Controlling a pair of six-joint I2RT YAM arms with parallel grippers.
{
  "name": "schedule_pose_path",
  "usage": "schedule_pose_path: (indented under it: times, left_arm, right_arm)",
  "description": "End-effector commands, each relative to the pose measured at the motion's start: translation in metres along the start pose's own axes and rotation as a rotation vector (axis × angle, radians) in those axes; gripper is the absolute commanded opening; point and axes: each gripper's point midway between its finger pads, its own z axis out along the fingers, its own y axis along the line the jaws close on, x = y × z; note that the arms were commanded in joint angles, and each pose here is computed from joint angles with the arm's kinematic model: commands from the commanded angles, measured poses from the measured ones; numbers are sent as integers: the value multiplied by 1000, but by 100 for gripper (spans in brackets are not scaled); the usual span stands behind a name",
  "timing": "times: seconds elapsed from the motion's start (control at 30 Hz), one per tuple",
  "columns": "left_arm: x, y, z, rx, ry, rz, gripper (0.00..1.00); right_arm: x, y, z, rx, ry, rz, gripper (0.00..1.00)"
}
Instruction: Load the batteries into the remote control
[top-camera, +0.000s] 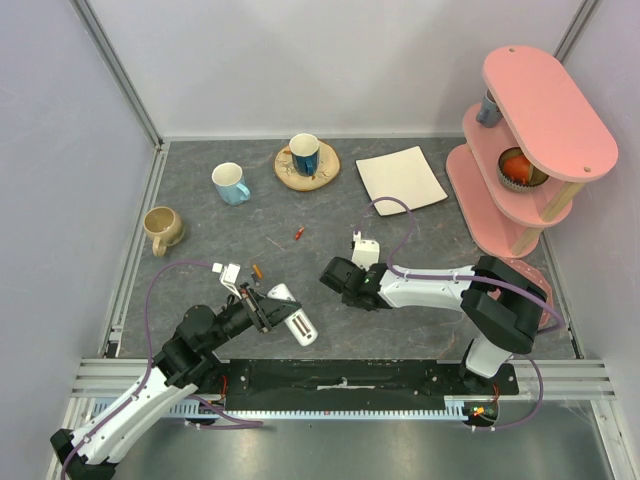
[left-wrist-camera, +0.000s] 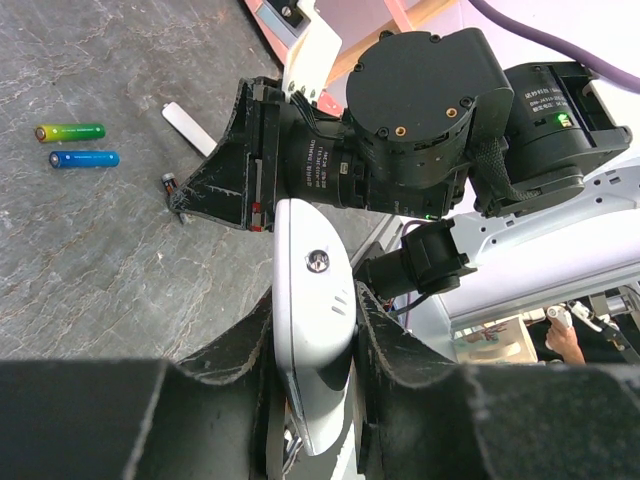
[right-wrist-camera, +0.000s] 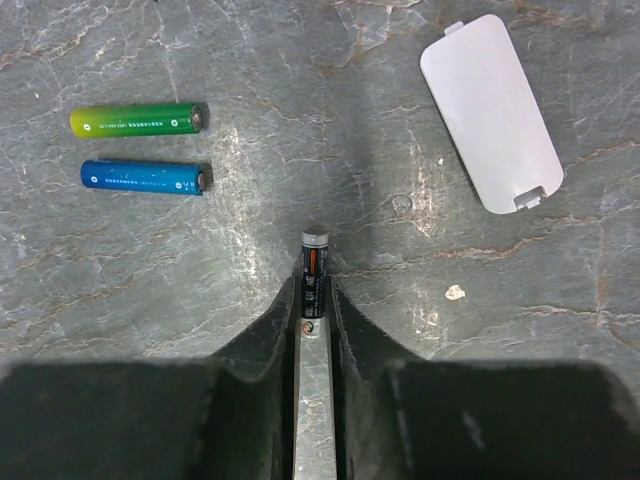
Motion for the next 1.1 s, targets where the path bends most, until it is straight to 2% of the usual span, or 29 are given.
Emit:
schedule_pose_path:
  times: [0.0, 0.07, 0.1, 0.23, 0.27, 0.37, 0.7, 0.83, 1.07]
  left_arm:
    - [21, 35, 4, -50, 16, -35, 2]
    - [20, 35, 4, -48, 11, -38, 2]
    - [20, 34, 4, -47, 10, -37, 2]
    - [20, 32, 5, -41, 13, -37, 2]
    - [21, 35, 6, -51, 20, -39, 2]
    - [20, 31, 9, -40, 23, -41, 2]
    - [12, 28, 20, -45, 8, -41, 2]
    - [3, 24, 27, -37, -27, -60, 2]
    - [0, 25, 45, -43, -23, -75, 2]
  right_arm:
    - [30, -20, 5, 54, 89, -54, 14]
    - [25, -24, 2, 57, 75, -75, 2]
    - [23, -25, 1, 52, 72, -98, 0]
    - [10, -21, -3, 12, 52, -304, 0]
    - [10, -21, -6, -15, 60, -411, 0]
    - [3, -18, -14, -61, 56, -510, 0]
    - [-29, -7, -61, -231, -56, -610, 0]
    - [-27, 16, -104, -470, -49, -672, 0]
    - [-26, 23, -159, -625, -69, -776, 0]
